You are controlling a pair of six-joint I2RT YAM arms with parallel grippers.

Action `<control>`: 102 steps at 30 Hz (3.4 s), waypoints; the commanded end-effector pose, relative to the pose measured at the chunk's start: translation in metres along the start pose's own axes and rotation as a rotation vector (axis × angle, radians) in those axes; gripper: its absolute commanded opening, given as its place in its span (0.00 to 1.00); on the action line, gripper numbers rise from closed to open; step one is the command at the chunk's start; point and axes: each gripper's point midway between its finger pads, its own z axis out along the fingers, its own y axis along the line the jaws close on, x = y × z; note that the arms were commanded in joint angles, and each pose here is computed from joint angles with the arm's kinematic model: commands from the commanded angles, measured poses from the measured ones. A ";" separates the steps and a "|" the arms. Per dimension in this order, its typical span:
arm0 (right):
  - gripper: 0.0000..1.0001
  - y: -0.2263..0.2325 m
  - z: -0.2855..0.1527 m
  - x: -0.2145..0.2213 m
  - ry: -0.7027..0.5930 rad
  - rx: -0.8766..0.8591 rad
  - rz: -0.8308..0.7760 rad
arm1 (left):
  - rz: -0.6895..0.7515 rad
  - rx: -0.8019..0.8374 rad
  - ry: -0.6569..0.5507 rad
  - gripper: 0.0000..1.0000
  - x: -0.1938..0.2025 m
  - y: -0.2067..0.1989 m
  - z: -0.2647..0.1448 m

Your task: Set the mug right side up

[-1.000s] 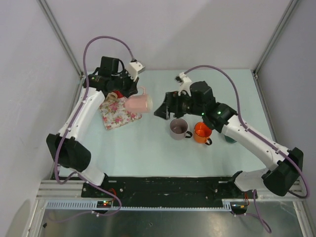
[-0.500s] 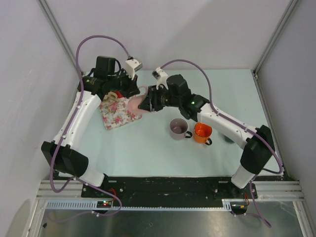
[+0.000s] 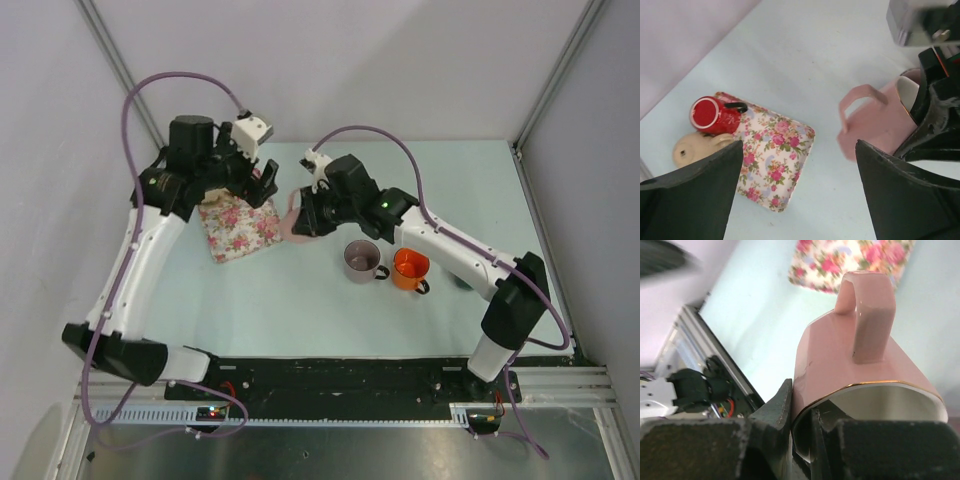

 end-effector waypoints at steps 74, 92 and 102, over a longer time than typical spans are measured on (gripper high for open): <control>0.84 -0.012 -0.057 0.104 0.320 0.293 -0.175 | 0.799 0.207 0.871 0.49 0.268 0.169 0.131; 0.84 -0.004 -0.048 0.109 0.349 0.234 -0.159 | 1.126 0.306 0.921 0.82 0.250 0.179 0.104; 0.84 0.001 -0.046 0.111 0.361 0.203 -0.154 | 1.149 0.279 0.899 0.68 0.238 0.197 0.125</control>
